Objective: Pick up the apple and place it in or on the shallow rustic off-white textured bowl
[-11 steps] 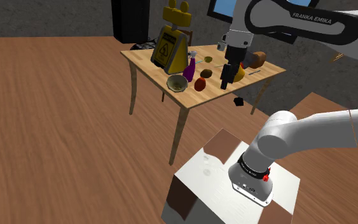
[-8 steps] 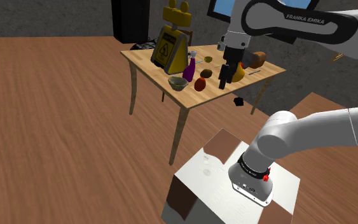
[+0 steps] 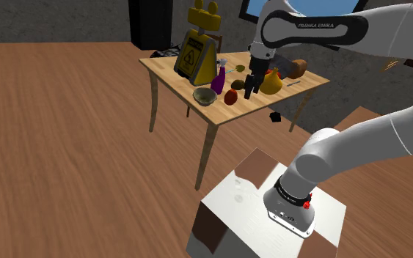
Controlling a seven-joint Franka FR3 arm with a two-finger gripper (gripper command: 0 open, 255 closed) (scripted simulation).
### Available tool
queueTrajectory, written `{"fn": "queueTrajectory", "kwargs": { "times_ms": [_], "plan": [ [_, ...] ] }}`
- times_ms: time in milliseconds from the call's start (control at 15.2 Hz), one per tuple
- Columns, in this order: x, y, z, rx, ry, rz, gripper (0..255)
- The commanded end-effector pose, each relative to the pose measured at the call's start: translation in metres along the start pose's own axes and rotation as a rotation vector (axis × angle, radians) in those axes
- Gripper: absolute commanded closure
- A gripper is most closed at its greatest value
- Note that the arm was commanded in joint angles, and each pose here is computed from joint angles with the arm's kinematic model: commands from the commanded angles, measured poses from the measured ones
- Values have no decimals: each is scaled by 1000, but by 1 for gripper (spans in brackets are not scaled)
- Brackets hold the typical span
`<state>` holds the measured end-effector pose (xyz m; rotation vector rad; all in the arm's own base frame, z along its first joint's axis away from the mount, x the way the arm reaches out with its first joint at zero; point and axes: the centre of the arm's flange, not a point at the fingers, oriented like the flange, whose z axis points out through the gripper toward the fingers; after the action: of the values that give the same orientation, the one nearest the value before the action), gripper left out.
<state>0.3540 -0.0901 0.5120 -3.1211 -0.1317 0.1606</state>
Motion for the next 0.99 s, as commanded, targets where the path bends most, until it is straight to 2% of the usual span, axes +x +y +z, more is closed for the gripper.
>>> {"fn": "queueTrajectory", "kwargs": {
  "times_ms": [0,924],
  "plan": [
    [18,16,10,-6,10,7,0],
    [123,147,59,-39,70,57,0]
  ]
}}
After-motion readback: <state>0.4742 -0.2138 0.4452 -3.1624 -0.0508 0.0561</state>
